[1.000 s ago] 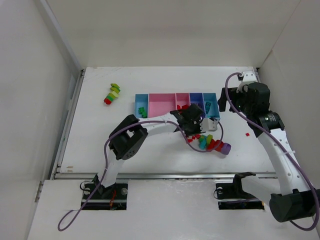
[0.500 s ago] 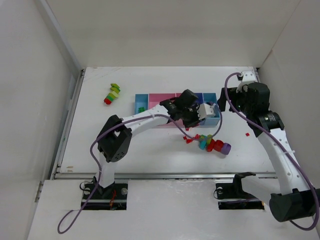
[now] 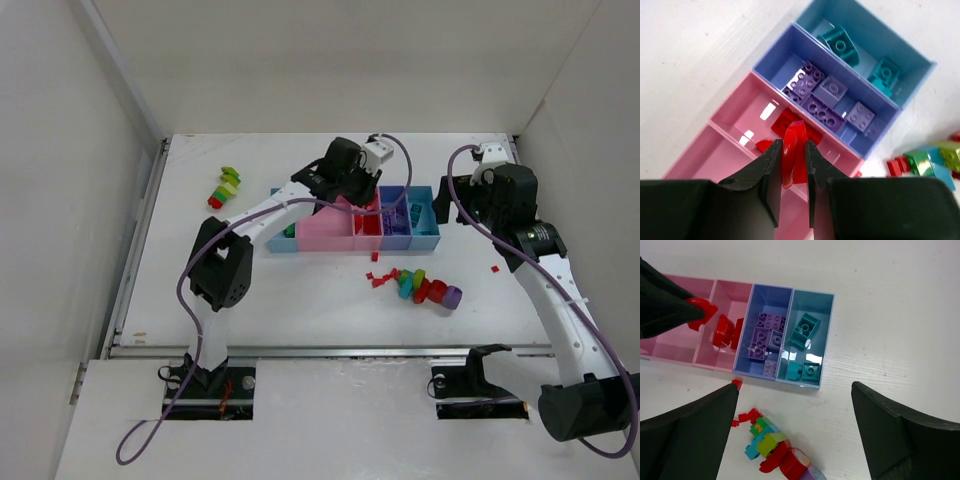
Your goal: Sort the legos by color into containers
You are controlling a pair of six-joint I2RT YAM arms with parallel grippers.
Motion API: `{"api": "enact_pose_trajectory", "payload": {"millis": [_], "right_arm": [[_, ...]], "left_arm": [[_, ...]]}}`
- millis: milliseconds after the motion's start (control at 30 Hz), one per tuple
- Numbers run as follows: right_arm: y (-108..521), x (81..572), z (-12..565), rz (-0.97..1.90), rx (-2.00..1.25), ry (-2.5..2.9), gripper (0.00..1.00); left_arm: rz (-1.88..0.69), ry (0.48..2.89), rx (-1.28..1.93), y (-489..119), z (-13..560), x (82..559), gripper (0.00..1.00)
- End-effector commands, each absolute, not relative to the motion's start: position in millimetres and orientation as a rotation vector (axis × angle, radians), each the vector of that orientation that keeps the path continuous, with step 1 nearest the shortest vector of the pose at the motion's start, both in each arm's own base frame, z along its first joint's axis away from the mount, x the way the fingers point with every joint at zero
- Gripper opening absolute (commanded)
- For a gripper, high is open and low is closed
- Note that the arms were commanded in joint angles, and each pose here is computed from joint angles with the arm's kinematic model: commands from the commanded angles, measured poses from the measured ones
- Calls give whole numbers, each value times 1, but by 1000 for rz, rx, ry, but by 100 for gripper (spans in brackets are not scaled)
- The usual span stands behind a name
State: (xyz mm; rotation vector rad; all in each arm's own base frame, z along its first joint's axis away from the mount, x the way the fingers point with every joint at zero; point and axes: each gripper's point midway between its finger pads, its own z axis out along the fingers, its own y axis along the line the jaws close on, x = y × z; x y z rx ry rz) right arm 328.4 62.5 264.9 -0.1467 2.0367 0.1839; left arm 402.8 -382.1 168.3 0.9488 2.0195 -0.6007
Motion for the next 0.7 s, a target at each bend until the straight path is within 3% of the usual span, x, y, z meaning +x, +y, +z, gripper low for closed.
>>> {"api": "enact_pose_trajectory", "payload": {"millis": [0,233,333,433,500,533,667], "right_arm": [[64,335,290,195,-151,1963,100],[62,333,293,186,-145,1954,100],[62,333,293,186,-145,1954,100],[62,333,293,186,-145,1954,100],[62,333,293,186,-145,1954,100],[62,333,293,186,-145,1954,100],[62,333,293,177,-158,1953,100]], "left_arm": [[-626,2015,813,-395,179,420,0],[-632,2094,742,-390,160,434,0],[-622,2095,737,-389,159,436,6],[-622,2095,737,-389,159,436,20],[-631,2094,742,-390,160,434,34],[-632,2092,742,-389,164,433,48],[-656,2078,751,-389,175,428,68]]}}
